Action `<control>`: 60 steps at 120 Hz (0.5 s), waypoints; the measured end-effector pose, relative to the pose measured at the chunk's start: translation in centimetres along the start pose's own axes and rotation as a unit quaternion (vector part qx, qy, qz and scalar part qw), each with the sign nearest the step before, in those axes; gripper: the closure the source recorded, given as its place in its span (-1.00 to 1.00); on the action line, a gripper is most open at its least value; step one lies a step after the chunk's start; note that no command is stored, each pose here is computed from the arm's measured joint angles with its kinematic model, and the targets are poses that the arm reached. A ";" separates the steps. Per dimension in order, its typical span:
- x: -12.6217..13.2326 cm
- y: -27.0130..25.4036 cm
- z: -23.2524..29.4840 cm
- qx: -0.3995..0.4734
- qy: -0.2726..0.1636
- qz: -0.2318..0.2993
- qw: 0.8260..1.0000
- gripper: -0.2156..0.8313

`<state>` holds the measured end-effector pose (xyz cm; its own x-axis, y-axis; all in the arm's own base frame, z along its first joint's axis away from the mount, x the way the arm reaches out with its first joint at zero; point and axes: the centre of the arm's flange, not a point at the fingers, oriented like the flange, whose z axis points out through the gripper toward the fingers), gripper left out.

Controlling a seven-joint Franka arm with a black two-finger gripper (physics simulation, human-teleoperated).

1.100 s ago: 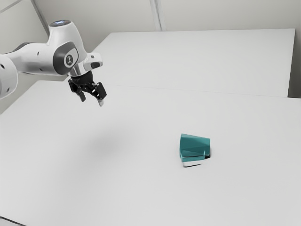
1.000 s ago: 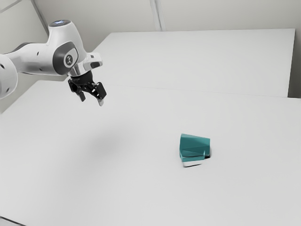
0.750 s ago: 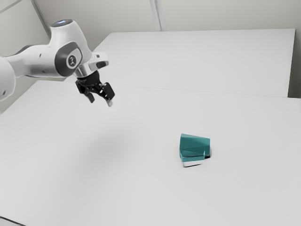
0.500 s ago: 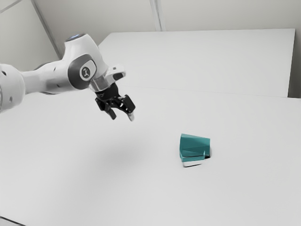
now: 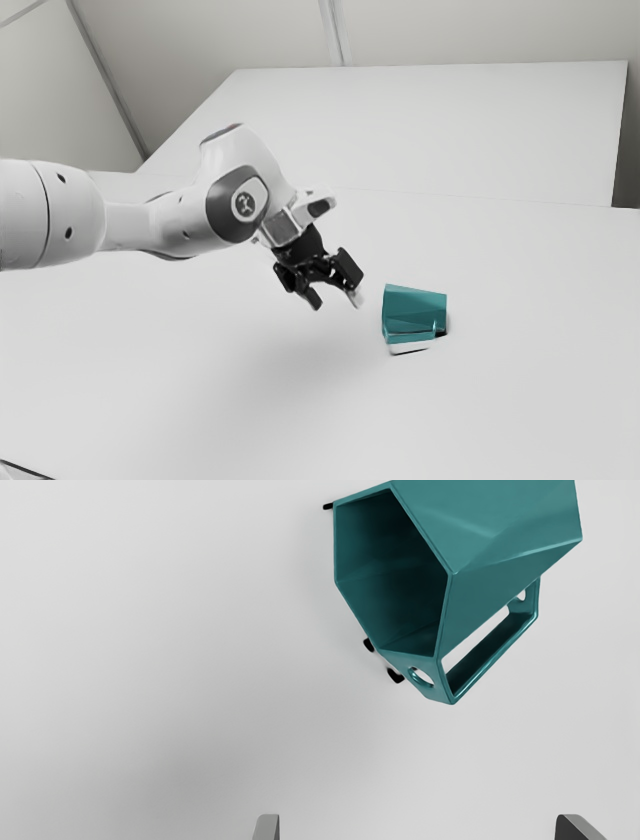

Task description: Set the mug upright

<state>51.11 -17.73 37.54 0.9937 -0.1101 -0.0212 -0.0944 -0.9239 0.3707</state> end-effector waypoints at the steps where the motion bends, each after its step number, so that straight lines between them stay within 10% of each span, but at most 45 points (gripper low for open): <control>1: 0.0 0.0 0.1 -0.001 0.000 -0.001 1.000 -0.59; 60: 1.2 -2.3 2.0 -0.046 0.023 -0.078 0.996 -0.59</control>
<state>52.40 -16.49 34.80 0.9978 0.0501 -0.0433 0.0643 -0.8911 0.4493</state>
